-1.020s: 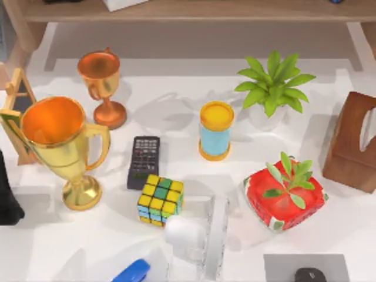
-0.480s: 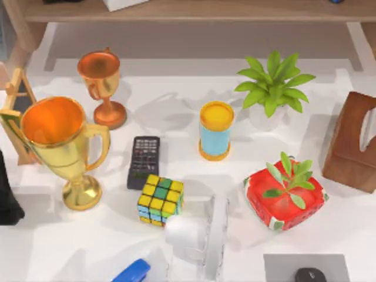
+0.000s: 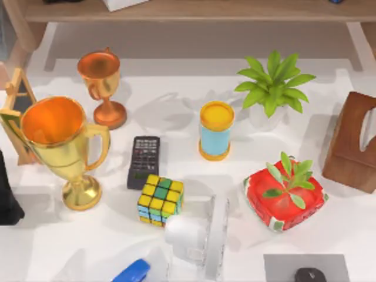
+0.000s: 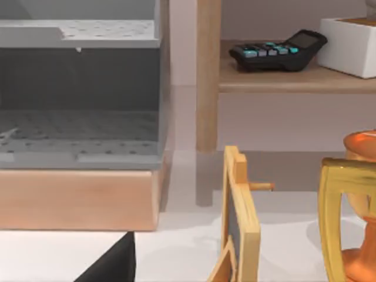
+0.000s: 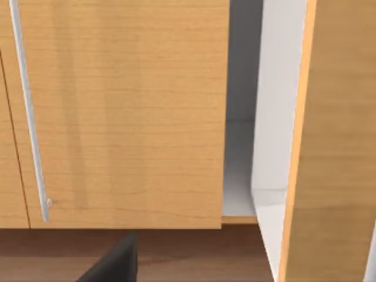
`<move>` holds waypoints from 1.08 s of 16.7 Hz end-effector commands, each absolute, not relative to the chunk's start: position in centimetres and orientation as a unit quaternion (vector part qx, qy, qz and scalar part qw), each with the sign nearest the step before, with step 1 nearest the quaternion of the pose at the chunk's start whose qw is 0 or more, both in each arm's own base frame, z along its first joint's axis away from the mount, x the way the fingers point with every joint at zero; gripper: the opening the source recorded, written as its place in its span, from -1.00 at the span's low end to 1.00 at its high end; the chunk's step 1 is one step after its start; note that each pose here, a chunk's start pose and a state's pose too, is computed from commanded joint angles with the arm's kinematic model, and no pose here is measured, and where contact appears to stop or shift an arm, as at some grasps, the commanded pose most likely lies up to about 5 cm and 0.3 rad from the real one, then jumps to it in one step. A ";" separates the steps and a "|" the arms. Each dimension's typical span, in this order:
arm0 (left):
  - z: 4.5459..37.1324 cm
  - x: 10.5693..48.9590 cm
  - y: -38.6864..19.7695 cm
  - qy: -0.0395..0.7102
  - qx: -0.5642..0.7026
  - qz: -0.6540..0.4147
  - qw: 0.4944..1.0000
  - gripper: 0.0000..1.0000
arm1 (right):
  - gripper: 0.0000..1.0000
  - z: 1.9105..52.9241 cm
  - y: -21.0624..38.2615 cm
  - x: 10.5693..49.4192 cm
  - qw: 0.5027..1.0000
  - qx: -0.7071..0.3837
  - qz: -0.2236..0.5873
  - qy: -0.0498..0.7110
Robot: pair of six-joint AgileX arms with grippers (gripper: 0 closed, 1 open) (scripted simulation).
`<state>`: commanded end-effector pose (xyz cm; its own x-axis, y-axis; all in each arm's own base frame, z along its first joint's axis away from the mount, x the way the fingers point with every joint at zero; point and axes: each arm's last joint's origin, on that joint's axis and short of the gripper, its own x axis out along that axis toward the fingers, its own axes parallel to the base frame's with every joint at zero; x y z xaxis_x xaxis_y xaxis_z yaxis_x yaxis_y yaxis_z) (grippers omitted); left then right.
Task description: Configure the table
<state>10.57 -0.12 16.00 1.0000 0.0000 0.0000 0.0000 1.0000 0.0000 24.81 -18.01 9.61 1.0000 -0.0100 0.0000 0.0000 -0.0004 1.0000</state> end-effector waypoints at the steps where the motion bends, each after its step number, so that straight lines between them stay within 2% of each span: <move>1: 16.0 10.6 -0.1 0.000 0.000 0.000 1.000 1.00 | 0.70 9.6 -18.0 24.8 0.707 0.707 -0.004 -0.004; 12: 16.0 10.6 -0.1 0.000 0.000 0.000 1.000 1.00 | -0.96 9.6 -18.0 24.8 0.707 0.707 -0.004 -0.004; 18: 16.0 10.6 -0.1 0.000 0.000 0.000 1.000 1.00 | -1.00 9.6 -18.0 24.8 0.707 0.707 -0.004 -0.004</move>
<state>10.57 -0.12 16.00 1.0000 0.0000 0.0000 0.0000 1.0000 0.0000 24.81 -18.01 9.61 1.0000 -0.0100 0.0000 0.0000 -0.0004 1.0000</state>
